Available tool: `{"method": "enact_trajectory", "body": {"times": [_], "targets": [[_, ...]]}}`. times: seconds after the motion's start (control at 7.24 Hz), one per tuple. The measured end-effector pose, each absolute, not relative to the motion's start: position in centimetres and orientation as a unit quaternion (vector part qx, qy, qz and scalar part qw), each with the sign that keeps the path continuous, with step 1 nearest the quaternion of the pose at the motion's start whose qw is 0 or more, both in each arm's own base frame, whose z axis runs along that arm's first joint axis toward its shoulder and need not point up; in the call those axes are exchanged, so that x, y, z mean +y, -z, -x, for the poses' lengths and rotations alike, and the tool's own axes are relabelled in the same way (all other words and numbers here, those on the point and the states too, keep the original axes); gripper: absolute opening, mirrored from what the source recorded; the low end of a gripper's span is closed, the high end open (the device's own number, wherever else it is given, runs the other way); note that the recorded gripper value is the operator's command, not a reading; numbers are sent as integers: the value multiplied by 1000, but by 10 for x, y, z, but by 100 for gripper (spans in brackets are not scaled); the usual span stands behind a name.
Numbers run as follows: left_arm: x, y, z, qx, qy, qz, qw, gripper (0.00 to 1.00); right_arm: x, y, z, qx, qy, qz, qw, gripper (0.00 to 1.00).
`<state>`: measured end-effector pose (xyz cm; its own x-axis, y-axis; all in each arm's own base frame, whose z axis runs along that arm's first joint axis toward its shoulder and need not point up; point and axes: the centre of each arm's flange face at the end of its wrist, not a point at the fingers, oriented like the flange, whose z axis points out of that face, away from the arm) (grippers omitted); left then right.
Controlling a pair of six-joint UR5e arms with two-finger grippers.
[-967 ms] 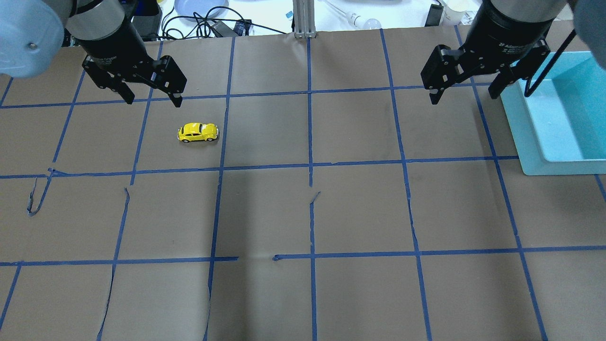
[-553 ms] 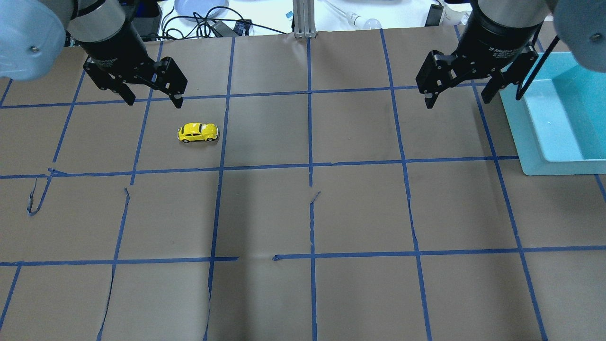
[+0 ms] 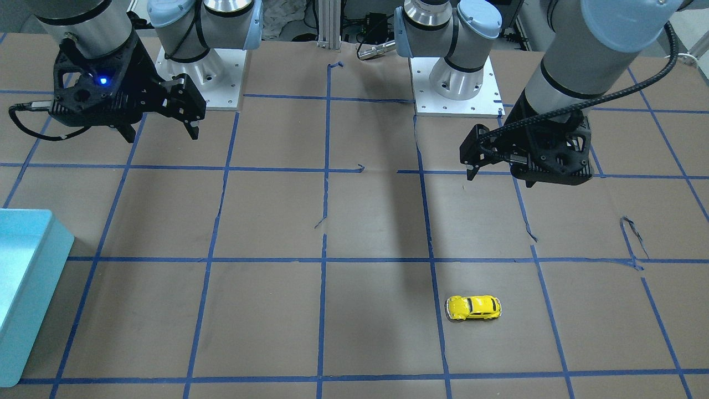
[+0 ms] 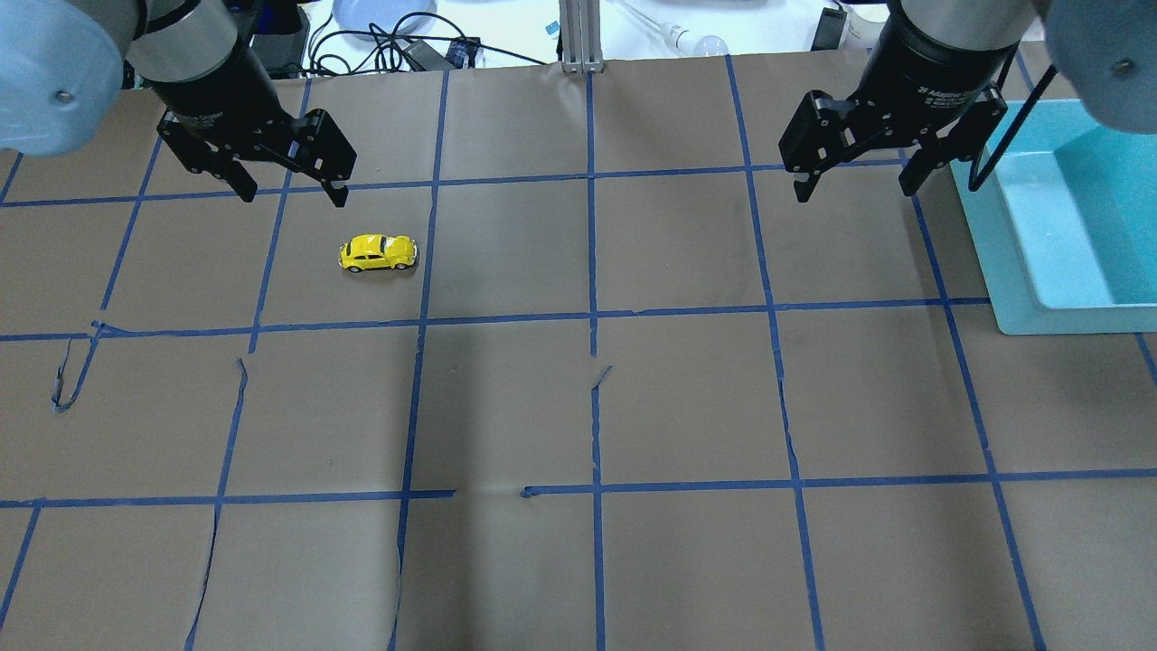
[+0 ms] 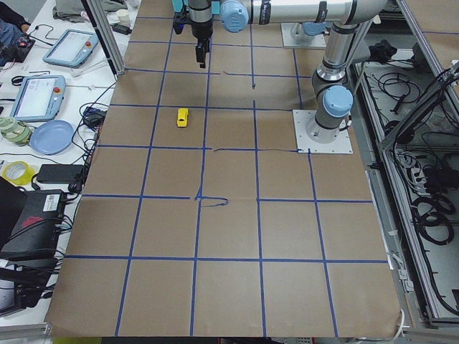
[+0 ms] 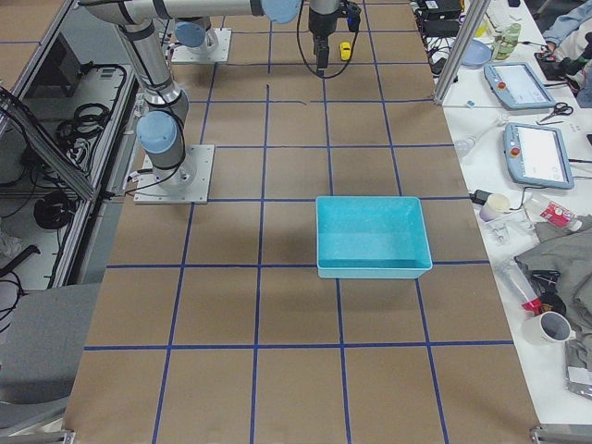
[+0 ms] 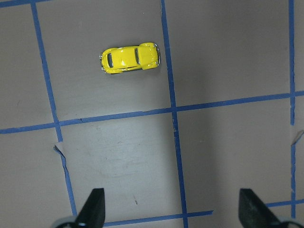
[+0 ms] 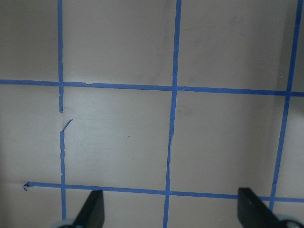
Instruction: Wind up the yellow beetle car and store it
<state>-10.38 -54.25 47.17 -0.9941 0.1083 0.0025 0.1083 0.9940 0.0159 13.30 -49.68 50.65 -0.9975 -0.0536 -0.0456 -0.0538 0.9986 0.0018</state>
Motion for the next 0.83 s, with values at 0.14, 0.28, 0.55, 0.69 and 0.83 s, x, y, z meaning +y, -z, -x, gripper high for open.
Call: {"method": "enact_trajectory", "body": {"times": [0.14, 0.28, 0.55, 0.69, 0.83], "targets": [[-542, -472, 103, -999, 8, 52, 1, 100, -499, -506, -133, 999, 4, 27, 23, 100], [-542, -472, 102, -999, 9, 51, 0, 100, -501, -505, -133, 999, 12, 29, 22, 100], [-542, -472, 102, -999, 8, 48, 0, 100, -503, -501, -132, 999, 10, 29, 16, 100], [-542, -473, 102, -999, 7, 47, -1, 100, -503, -501, -131, 999, 9, 27, 16, 100], [-542, -474, 102, -999, 3, 48, -3, 100, -503, -501, -130, 999, 11, 25, 17, 100]]}}
